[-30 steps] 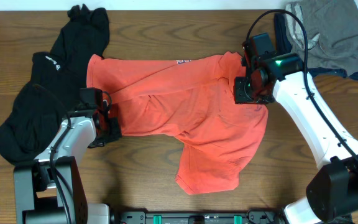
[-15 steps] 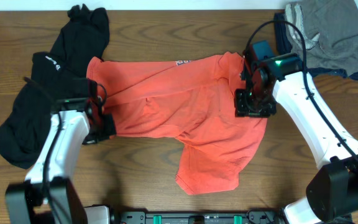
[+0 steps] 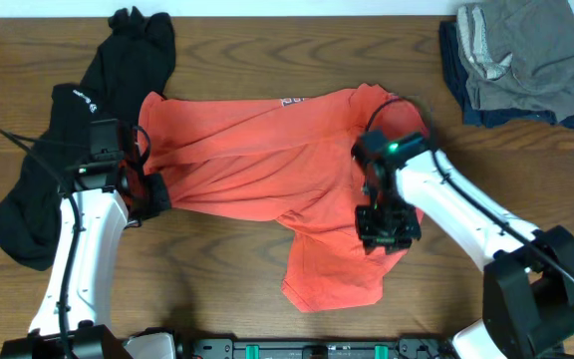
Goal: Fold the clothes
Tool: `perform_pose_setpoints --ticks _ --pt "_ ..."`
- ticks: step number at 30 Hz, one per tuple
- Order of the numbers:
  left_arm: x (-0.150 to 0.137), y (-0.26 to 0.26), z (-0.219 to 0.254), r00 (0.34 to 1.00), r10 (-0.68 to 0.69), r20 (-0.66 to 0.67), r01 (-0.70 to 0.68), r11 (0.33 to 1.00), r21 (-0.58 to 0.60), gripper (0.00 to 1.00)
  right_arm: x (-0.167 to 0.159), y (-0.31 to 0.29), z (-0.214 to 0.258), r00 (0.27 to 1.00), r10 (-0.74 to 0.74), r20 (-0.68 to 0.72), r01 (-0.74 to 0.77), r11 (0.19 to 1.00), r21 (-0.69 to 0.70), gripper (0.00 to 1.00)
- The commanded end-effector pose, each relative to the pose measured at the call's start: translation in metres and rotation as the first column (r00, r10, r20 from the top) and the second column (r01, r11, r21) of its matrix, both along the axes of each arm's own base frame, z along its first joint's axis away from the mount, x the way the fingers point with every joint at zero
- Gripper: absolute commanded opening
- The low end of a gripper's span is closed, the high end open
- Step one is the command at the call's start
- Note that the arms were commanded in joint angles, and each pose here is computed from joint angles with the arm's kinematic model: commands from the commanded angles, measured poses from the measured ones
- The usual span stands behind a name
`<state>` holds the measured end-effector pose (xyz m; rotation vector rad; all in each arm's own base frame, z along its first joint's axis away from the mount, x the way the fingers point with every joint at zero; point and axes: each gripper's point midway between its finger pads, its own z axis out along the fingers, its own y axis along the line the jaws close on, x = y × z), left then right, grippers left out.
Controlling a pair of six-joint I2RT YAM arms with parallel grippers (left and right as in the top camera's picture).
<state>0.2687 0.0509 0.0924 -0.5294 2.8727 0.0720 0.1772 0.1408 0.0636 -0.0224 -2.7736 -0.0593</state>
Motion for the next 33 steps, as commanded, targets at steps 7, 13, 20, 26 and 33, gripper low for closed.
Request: perform_pose_setpoints --ticks 7,13,20,26,33 --pt "0.001 0.021 0.005 0.994 0.107 0.029 -0.107 0.994 0.013 0.06 -0.035 0.012 -0.02 0.999 -0.033 -0.034 0.031 0.998 -0.053 0.44" --pt "0.003 0.021 0.005 0.994 0.107 0.034 -0.107 0.994 0.013 0.06 -0.057 0.002 -0.038 0.995 -0.065 -0.071 0.057 0.993 -0.107 0.57" --pt "0.003 0.021 0.005 0.994 0.106 0.036 -0.107 0.994 0.014 0.06 -0.067 -0.002 -0.058 0.993 -0.095 -0.075 0.087 0.991 -0.099 0.63" --pt "0.003 0.021 0.005 0.994 0.106 0.036 -0.107 0.994 0.014 0.06 -0.054 0.017 -0.072 0.994 -0.104 -0.019 0.104 0.994 0.013 0.5" --pt "0.003 0.021 0.005 0.994 0.106 0.036 -0.106 0.994 0.014 0.06 -0.048 0.018 -0.071 0.994 -0.112 -0.001 0.112 0.993 0.022 0.01"
